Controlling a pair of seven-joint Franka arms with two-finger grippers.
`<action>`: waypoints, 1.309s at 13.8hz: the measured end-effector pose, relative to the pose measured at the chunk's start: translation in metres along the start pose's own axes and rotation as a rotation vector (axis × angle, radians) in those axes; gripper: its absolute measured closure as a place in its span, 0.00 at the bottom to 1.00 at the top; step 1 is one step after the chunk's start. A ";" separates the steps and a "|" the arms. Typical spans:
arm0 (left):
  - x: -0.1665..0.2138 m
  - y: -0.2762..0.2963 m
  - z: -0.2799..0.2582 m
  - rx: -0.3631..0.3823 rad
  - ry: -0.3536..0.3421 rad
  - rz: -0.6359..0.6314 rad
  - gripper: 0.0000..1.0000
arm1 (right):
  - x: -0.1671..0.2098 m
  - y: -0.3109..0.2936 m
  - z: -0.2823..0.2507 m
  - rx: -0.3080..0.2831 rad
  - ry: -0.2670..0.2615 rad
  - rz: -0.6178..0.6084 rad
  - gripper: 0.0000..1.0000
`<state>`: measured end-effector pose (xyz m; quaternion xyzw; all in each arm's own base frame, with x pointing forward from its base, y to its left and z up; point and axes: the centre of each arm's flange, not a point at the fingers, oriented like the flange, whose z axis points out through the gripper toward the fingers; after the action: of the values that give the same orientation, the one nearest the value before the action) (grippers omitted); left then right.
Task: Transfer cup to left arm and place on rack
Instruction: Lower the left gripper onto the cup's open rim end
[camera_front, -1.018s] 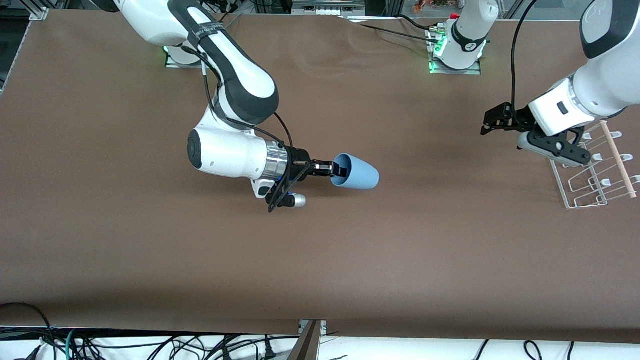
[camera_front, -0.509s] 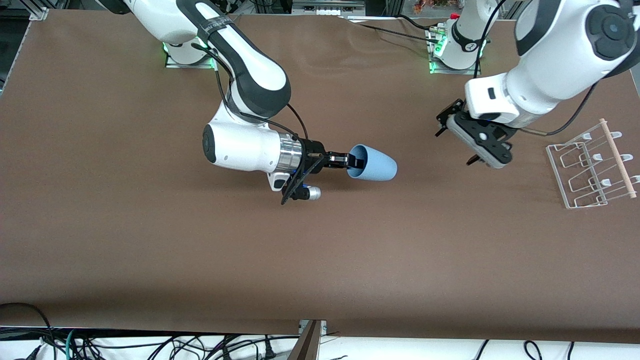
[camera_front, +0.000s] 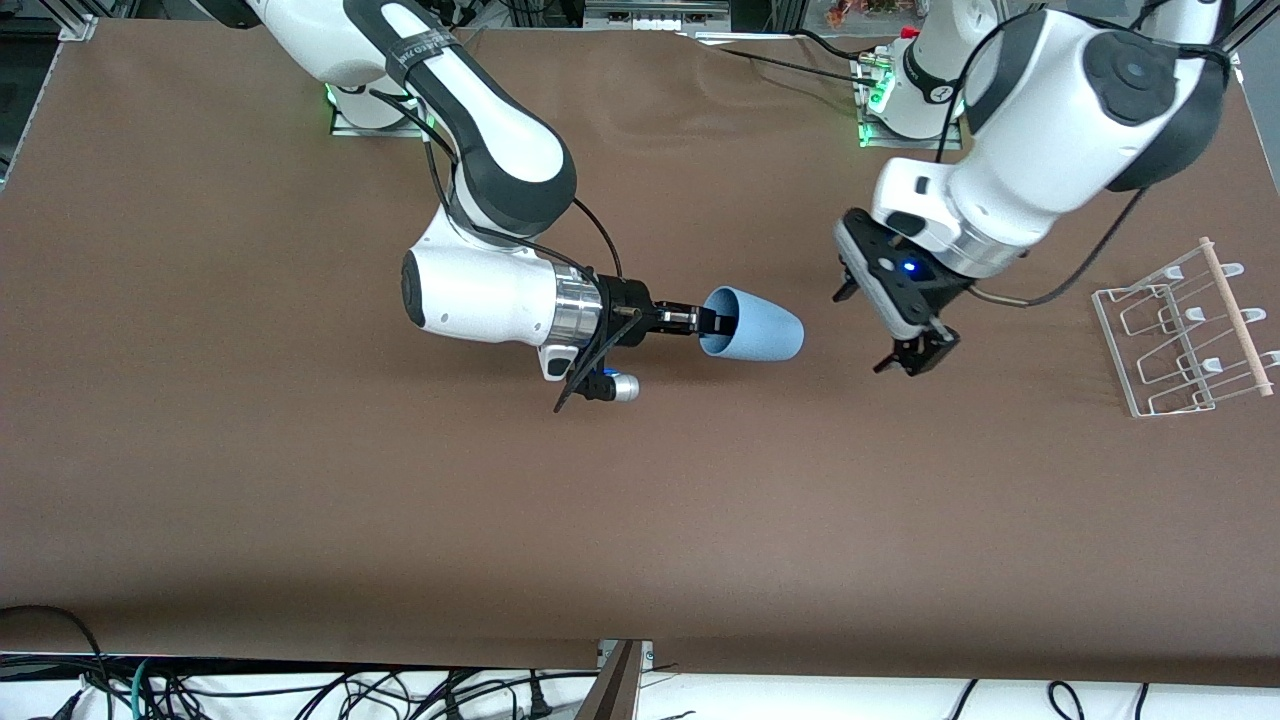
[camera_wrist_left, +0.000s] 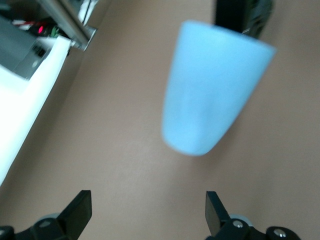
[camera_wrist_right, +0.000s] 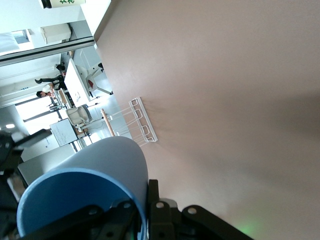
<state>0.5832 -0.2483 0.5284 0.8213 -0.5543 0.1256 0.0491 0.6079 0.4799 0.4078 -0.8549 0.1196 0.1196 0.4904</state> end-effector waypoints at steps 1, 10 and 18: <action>0.007 0.008 0.002 -0.002 -0.002 0.021 0.00 | 0.000 0.000 0.000 0.001 0.001 0.000 0.94; 0.037 0.021 0.047 0.057 -0.015 0.141 0.00 | 0.002 -0.003 -0.004 0.008 0.006 -0.003 0.94; 0.051 0.029 0.058 0.054 -0.001 0.163 0.00 | 0.002 -0.004 -0.005 0.010 0.007 -0.003 0.94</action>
<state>0.5829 -0.3182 0.4839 0.7747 -0.6156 0.1437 0.0160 0.6117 0.4770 0.4129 -0.8532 0.1205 0.1153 0.4943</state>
